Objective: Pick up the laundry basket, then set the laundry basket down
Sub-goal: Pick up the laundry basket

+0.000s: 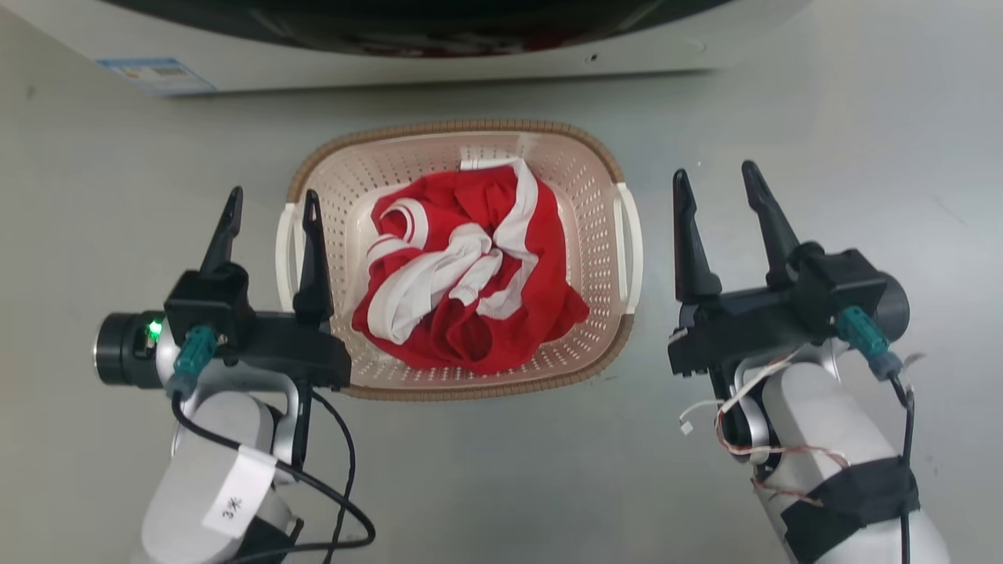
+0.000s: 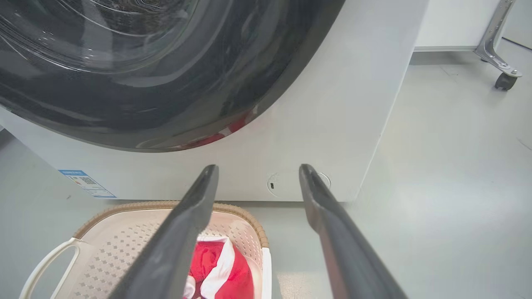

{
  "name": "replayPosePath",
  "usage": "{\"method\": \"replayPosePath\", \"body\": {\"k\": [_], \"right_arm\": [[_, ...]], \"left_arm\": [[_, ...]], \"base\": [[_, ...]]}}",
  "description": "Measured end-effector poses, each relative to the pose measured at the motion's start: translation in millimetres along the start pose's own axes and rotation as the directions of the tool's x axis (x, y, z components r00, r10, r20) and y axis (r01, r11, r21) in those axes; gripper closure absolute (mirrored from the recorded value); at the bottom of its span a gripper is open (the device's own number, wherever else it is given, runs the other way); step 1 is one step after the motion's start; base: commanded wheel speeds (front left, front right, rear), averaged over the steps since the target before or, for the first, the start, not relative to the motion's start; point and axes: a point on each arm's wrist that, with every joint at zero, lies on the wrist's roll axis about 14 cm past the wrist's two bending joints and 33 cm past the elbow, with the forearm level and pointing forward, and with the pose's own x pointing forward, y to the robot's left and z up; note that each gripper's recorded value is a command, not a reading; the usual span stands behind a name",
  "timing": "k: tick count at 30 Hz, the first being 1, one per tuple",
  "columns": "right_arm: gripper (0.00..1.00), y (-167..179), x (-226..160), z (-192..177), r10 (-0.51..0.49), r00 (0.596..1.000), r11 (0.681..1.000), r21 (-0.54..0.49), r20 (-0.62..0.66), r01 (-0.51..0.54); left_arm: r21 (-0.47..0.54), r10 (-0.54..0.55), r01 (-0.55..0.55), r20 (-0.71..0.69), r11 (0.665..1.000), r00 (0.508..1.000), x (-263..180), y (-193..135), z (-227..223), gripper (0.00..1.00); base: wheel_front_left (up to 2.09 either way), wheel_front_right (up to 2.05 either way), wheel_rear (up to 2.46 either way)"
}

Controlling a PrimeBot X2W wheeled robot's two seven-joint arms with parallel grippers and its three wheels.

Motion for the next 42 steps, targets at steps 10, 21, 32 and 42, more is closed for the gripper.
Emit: {"method": "replayPosePath", "body": {"k": [10, 21, 32, 42], "right_arm": [[0.00, -11.3, 31.9, -66.2, -0.007, 0.991, 1.000, 0.000, -0.133, 0.007], [0.00, -9.6, 33.9, -130.7, 0.006, 0.960, 1.000, 0.029, -0.281, 0.002], [0.00, -1.3, 37.5, -158.2, 0.035, 0.933, 0.999, 0.044, -0.359, -0.021], [0.00, 1.3, 41.8, -176.0, 0.043, 0.908, 0.999, 0.049, -0.416, -0.025]], "left_arm": [[-0.024, 0.024, -0.027, -0.142, 0.999, 0.990, 29.1, 11.4, -62.7, 0.00], [-0.030, 0.072, -0.085, -0.301, 0.996, 0.951, 24.4, 30.2, -128.5, 0.00], [-0.026, 0.102, -0.120, -0.372, 0.992, 0.923, 23.3, 41.7, -152.2, 0.00], [-0.042, 0.114, -0.145, -0.420, 0.989, 0.900, 22.8, 46.1, -164.6, 0.00]], "base": [[0.00, 0.00, 0.00], [0.00, 0.00, 0.00], [0.00, 0.00, 0.00], [0.00, 0.00, 0.00]]}}
